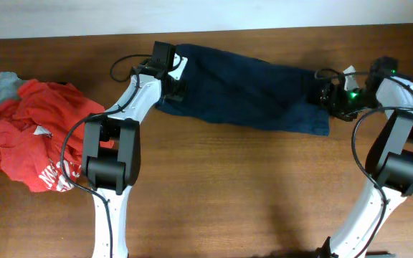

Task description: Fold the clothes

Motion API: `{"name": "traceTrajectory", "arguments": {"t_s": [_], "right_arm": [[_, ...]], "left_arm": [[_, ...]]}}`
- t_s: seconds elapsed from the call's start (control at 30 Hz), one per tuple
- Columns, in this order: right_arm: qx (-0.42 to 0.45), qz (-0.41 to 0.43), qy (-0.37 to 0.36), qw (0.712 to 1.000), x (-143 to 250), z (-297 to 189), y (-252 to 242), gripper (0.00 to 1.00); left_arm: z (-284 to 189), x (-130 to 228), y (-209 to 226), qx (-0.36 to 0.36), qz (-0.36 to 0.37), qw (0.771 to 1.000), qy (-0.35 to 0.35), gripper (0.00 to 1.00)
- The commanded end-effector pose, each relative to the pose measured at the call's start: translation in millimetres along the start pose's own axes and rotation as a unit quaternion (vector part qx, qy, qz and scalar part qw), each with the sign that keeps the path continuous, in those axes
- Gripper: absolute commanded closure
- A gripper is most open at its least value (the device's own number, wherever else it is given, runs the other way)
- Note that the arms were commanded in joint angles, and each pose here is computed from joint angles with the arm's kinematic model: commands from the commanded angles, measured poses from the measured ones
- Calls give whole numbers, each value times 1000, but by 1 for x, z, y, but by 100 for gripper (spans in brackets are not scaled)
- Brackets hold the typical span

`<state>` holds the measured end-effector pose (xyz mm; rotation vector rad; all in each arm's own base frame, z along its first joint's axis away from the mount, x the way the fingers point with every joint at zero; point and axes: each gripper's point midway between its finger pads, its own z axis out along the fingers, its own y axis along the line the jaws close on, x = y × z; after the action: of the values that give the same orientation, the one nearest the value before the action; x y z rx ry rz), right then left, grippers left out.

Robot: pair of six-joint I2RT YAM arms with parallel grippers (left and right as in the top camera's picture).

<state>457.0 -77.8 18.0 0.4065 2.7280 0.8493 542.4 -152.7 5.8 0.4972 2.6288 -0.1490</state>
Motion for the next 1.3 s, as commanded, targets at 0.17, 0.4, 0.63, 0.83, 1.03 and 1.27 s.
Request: {"name": "traceTrajectory", "arguments": {"t_s": [0.17, 0.4, 0.63, 0.83, 1.03, 1.27], "right_arm": [[-57, 16, 33, 998, 34, 40, 5, 83], [-99, 51, 3, 994, 15, 3, -2, 96], [-83, 9, -10, 996, -5, -48, 30, 96], [-81, -54, 23, 995, -5, -38, 97, 96], [-82, -144, 57, 984, 13, 4, 191, 96], [-121, -209, 62, 968, 42, 49, 286, 96]], "left_arm": [[22, 30, -7, 10, -6, 999, 44, 99], [21, 31, -8, 10, -7, 999, 48, 99], [22, 31, -18, 16, -12, 999, 48, 99], [23, 30, -34, 22, 1, 999, 48, 99], [23, 30, -36, 23, 3, 999, 49, 99], [23, 31, -36, 23, 3, 998, 51, 99]]}}
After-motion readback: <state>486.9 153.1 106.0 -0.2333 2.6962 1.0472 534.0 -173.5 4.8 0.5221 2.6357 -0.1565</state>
